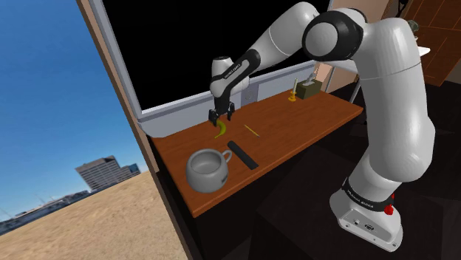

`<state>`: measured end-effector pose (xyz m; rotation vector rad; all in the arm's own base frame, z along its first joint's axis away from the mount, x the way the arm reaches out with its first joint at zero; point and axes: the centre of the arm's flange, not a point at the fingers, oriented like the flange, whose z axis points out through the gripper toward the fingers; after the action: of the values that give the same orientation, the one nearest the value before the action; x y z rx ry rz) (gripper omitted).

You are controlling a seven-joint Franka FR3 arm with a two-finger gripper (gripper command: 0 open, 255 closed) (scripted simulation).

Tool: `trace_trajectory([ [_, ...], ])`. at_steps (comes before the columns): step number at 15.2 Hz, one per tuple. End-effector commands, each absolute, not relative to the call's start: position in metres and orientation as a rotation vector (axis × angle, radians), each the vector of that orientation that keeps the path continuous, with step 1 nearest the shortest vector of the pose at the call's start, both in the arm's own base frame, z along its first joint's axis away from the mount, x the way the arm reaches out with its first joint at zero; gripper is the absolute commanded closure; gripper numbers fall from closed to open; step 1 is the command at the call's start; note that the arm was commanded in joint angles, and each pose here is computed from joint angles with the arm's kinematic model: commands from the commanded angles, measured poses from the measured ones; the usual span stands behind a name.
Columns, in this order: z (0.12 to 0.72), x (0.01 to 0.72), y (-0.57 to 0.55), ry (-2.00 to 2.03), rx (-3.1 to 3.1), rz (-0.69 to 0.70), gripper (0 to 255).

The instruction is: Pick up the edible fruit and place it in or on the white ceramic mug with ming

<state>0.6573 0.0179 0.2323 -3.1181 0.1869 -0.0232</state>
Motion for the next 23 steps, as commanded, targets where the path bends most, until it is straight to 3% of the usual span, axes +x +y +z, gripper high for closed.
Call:
trace_trajectory([
  [1, 0.221, 0.658, 0.019, 0.187, -3.118, -0.024, 0],
  [10, 0.213, 0.658, 0.019, 0.187, -3.118, -0.024, 0],
  [11, 0.213, 0.658, 0.019, 0.187, -3.118, -0.024, 255],
  [23, 0.229, 0.658, 0.019, 0.187, -3.118, -0.024, 255],
])
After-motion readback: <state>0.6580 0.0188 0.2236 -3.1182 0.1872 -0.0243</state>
